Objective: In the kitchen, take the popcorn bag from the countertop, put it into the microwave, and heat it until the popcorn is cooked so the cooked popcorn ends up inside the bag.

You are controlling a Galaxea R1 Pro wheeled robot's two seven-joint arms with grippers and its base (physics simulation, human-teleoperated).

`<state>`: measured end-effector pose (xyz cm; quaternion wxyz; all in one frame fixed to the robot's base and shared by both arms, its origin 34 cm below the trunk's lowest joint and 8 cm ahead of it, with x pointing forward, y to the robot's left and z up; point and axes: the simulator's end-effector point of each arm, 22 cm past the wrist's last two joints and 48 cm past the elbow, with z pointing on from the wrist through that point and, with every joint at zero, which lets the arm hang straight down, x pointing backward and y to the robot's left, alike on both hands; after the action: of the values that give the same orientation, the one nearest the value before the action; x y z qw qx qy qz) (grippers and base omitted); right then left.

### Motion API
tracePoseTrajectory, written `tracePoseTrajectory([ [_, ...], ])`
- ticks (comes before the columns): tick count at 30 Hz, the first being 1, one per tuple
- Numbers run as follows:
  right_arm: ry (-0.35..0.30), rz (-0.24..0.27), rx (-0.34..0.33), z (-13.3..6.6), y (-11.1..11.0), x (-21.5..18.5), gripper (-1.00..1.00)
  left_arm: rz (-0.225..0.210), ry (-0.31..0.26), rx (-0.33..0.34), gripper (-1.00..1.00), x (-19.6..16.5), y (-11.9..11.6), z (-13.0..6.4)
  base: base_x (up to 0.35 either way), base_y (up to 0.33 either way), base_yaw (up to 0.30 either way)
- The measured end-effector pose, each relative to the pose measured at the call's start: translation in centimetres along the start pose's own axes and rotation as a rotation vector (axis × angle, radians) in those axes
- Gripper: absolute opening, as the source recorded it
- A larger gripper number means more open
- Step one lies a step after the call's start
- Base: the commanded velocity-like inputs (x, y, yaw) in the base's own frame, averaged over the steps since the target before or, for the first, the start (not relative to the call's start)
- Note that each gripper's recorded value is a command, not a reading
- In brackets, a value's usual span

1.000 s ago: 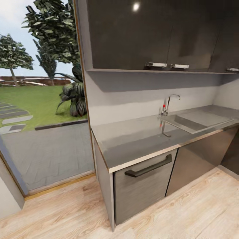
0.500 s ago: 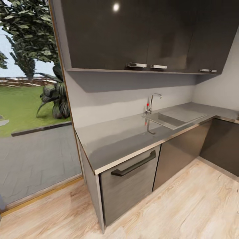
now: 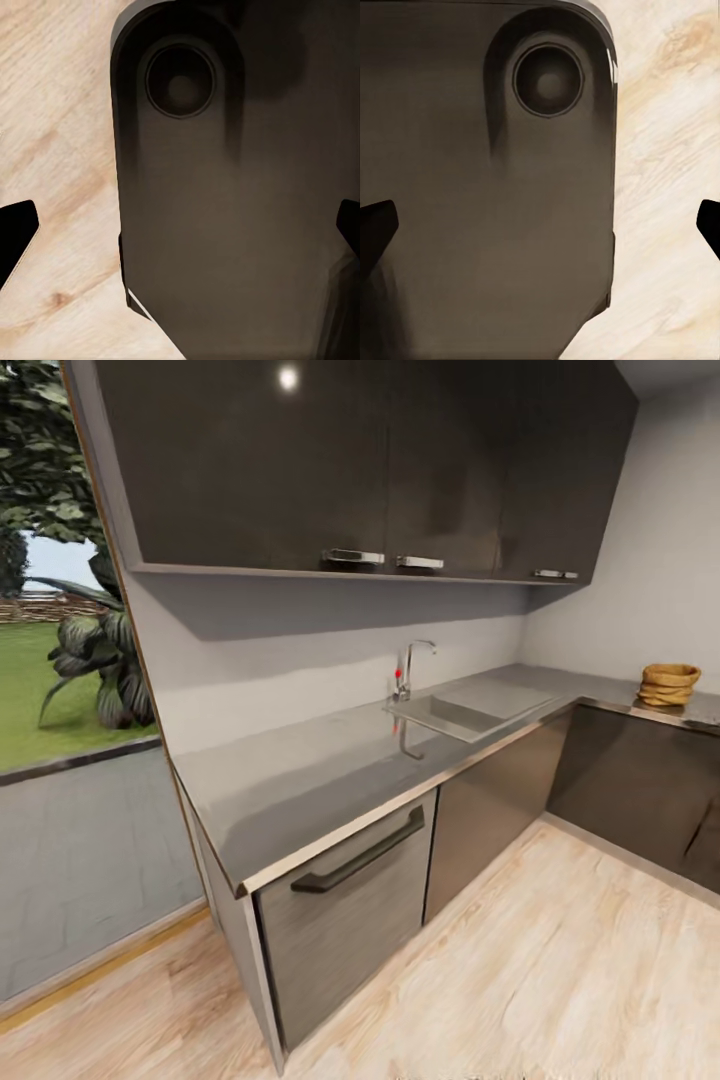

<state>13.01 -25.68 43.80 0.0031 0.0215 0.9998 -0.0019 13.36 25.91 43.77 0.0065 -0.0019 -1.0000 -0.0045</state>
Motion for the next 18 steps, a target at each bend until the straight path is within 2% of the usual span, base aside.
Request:
tracePoseTrajectory([
  [18,0.000,0.000,0.001,0.00,-0.05,-0.01,1.00,0.000,0.000,0.000,1.00,0.01,0.00,0.00,0.000,0.000,-0.288],
])
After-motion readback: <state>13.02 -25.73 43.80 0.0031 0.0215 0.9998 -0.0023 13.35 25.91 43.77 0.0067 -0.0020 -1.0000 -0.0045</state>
